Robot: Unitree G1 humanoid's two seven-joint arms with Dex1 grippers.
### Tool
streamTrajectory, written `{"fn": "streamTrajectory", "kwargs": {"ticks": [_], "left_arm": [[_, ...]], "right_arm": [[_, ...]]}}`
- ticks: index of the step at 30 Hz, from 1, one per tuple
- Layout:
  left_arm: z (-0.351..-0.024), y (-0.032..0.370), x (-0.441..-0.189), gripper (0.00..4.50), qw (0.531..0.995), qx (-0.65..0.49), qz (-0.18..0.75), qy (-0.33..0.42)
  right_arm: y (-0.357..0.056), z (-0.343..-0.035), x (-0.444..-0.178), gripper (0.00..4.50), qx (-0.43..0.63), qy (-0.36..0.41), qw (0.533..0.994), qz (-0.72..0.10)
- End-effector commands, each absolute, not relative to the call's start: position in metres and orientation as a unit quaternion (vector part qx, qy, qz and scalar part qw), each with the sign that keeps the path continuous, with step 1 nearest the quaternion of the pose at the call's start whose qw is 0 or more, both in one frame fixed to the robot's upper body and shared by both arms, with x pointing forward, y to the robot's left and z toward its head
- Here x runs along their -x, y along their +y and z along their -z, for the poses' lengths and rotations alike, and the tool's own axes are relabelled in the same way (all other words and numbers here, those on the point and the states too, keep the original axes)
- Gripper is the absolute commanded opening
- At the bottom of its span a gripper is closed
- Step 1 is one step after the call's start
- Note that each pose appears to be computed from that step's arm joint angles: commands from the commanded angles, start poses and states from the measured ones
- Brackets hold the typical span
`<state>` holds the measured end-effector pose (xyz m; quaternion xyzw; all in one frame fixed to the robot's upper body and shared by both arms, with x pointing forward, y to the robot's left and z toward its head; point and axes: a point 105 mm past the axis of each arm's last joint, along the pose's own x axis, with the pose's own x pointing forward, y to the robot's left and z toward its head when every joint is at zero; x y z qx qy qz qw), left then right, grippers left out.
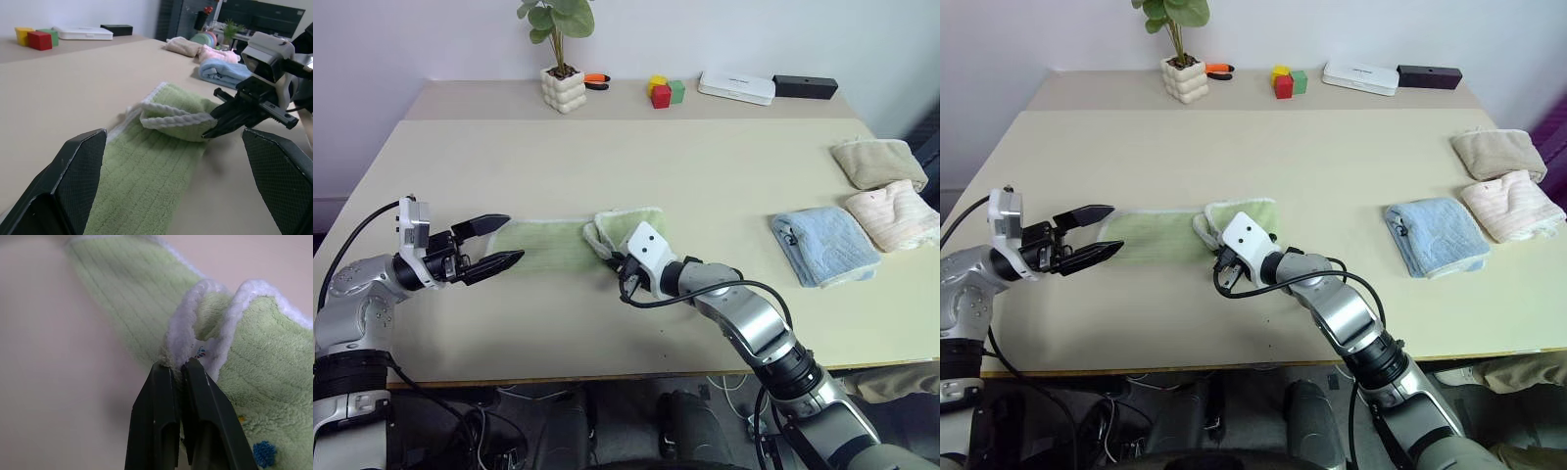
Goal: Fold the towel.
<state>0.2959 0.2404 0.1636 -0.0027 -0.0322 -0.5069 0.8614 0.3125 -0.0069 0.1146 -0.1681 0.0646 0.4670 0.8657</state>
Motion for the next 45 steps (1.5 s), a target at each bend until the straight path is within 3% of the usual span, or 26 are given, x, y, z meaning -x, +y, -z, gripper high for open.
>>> {"fn": "streamTrajectory", "kwargs": {"ticks": [1,6,10,16,17,21,23,24,26,33,38,43,45], "left_arm": [[-0.175,0.243,-0.294,4.50,0.862,-0.013,0.504,-0.050],[-0.175,0.241,-0.295,4.50,0.862,-0.016,0.505,-0.050],[-0.176,0.241,-0.296,4.50,0.861,-0.019,0.506,-0.051],[-0.176,0.240,-0.296,4.50,0.859,-0.018,0.509,-0.050],[-0.176,0.240,-0.297,4.50,0.859,-0.018,0.509,-0.050],[-0.175,0.239,-0.299,4.50,0.859,-0.017,0.509,-0.050],[-0.175,0.237,-0.300,4.50,0.859,-0.018,0.510,-0.051],[-0.175,0.237,-0.300,4.50,0.859,-0.018,0.510,-0.052],[-0.176,0.236,-0.301,4.50,0.858,-0.018,0.510,-0.054],[-0.175,0.236,-0.300,4.50,0.859,-0.019,0.509,-0.052],[-0.175,0.236,-0.299,4.50,0.859,-0.020,0.508,-0.052],[-0.175,0.236,-0.299,4.50,0.860,-0.021,0.507,-0.051],[-0.175,0.236,-0.299,4.50,0.861,-0.021,0.506,-0.051]], "right_arm": [[0.001,-0.132,-0.316,0.04,0.171,0.021,0.870,-0.461],[0.006,-0.129,-0.316,0.04,0.144,0.033,0.871,-0.469],[0.008,-0.127,-0.314,1.37,0.134,0.037,0.868,-0.476],[0.010,-0.162,-0.307,4.44,0.065,-0.017,0.860,-0.506],[0.010,-0.169,-0.303,4.48,0.046,-0.023,0.854,-0.518],[-0.023,-0.214,-0.326,4.48,-0.065,-0.065,0.870,-0.484],[-0.035,-0.214,-0.340,4.48,-0.078,-0.060,0.885,-0.454],[-0.039,-0.206,-0.347,4.25,-0.066,-0.048,0.896,-0.437],[-0.041,-0.193,-0.353,3.63,-0.040,-0.034,0.905,-0.422],[-0.028,-0.158,-0.358,0.04,-0.057,-0.026,0.914,-0.402],[-0.022,-0.121,-0.355,0.04,0.021,-0.006,0.915,-0.403],[-0.024,-0.101,-0.356,0.04,0.006,0.016,0.916,-0.400],[-0.024,-0.101,-0.356,0.54,0.011,0.013,0.916,-0.400]]}}
